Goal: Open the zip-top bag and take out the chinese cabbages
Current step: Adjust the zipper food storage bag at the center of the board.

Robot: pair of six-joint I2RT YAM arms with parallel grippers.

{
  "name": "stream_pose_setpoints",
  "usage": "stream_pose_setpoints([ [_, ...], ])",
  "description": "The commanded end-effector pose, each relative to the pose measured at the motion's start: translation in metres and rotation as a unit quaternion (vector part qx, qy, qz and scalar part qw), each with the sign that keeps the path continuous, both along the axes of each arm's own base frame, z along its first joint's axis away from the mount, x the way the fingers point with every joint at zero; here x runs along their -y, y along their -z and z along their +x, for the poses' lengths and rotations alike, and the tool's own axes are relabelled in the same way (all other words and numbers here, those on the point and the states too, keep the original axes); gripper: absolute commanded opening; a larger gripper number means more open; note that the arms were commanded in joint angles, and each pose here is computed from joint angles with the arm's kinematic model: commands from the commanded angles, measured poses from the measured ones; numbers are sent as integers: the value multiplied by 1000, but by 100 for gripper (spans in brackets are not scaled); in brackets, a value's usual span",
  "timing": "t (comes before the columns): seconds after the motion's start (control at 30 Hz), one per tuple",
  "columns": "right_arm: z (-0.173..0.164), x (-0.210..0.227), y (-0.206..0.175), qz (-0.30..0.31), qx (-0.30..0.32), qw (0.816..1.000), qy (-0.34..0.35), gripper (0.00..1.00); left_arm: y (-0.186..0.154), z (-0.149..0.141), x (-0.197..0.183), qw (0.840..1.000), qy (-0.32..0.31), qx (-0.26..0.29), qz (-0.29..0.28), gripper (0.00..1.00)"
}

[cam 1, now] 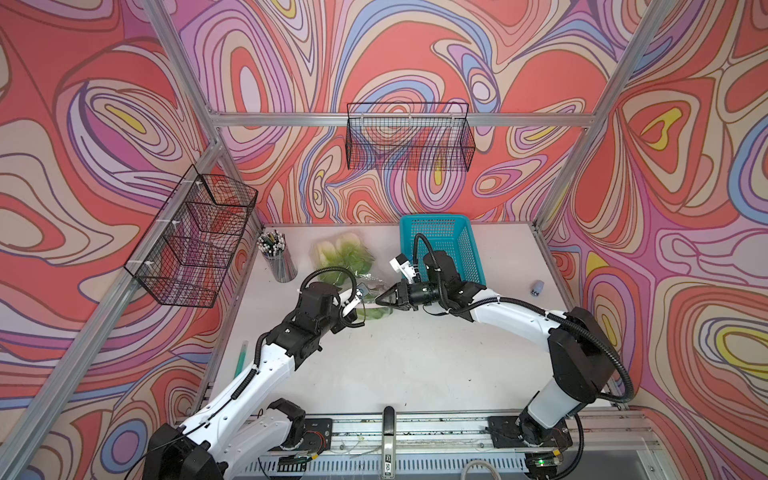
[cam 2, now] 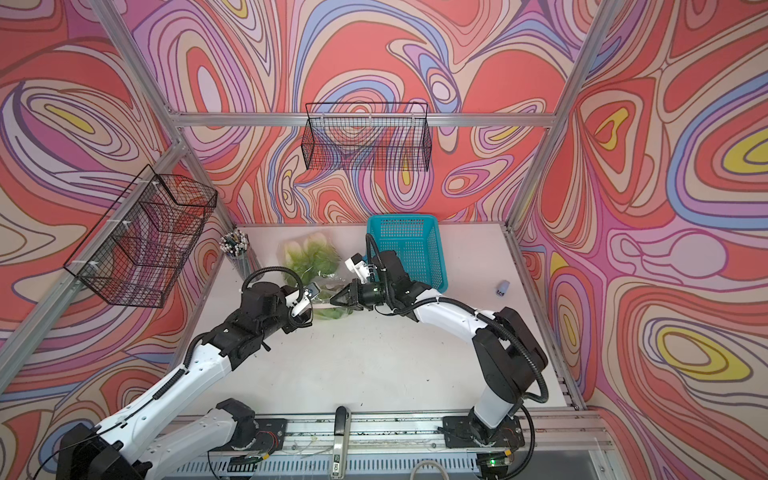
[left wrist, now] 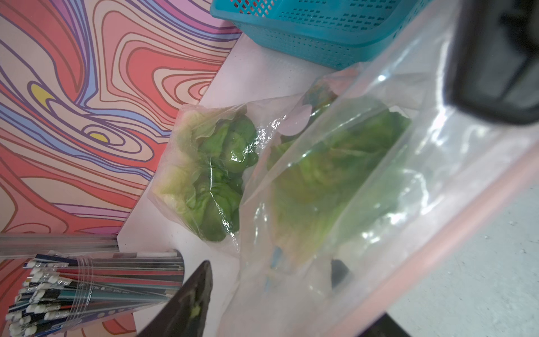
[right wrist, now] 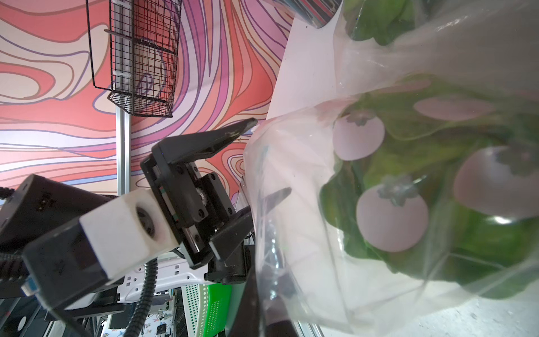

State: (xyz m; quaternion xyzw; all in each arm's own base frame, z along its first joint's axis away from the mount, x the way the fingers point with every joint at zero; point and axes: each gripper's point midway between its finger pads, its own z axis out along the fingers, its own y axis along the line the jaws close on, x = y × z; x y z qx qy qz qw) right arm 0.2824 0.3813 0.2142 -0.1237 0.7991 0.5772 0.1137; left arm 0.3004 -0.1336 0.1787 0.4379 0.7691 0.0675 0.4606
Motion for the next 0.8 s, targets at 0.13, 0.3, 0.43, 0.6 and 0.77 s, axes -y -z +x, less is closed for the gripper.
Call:
stream_pose_setpoints([
  [0.13, -4, 2, -6, 15, 0, 1000, -5, 0, 0, -4, 12, 1000, 26, 6, -13, 25],
  [0.3, -4, 3, -9, 12, 5, 1000, -1, 0, -6, -10, 18, 999, 39, 3, -24, 0],
  [0.43, -1, 7, -10, -16, 22, 1000, 7, 30, -9, -18, 20, 998, 52, -8, -27, 0],
  [0.6, 13, 33, -11, -118, 80, 988, 58, 65, -8, -30, 24, 996, 72, -45, -28, 0],
  [0.77, 23, 64, -25, -197, 142, 964, 106, 71, -8, -37, 30, 992, 87, -88, -26, 0],
])
